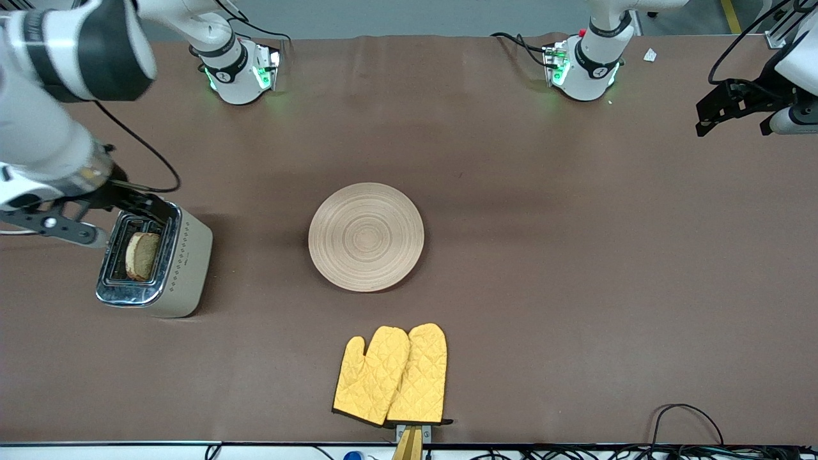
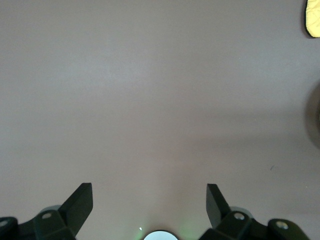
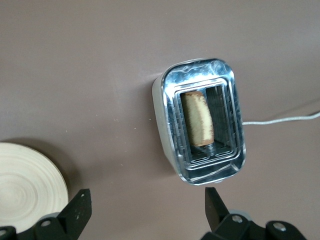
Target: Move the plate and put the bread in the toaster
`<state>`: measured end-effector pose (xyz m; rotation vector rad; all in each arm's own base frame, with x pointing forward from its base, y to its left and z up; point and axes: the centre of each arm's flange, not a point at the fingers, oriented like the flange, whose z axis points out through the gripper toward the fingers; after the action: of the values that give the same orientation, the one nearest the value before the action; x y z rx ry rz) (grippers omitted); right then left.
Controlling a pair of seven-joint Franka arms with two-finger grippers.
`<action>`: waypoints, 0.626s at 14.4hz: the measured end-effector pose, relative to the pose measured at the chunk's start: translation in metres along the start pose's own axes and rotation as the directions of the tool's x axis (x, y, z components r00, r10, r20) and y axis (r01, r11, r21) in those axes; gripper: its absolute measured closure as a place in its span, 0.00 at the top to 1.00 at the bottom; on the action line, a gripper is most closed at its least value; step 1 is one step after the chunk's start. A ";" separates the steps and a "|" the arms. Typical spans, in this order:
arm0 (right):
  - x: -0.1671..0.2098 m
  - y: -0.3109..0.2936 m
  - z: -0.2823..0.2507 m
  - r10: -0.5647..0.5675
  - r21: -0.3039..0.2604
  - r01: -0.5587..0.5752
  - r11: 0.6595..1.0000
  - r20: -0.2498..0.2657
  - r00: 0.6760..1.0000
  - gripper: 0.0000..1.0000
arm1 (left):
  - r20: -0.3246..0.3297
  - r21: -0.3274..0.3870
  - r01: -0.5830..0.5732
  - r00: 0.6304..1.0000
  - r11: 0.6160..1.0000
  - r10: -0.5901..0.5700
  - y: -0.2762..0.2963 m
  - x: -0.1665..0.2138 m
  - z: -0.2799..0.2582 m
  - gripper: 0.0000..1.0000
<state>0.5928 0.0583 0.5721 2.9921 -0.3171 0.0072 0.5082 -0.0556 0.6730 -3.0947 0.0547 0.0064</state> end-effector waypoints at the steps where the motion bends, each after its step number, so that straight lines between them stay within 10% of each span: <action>1: 0.002 0.025 -0.004 -0.036 0.022 0.036 0.999 0.000 0.999 1.00 | -0.001 0.000 0.000 1.000 1.000 0.000 0.000 0.000 0.000 1.00; 9: -0.022 0.144 -0.045 -0.177 0.096 0.175 0.980 0.008 0.984 1.00 | 0.000 0.000 0.001 1.000 1.000 -0.001 -0.001 -0.001 -0.001 1.00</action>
<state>0.5414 -0.0708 0.6351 3.1045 -0.0534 -0.0210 0.5071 -0.0550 0.6743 -3.0948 0.0531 0.0058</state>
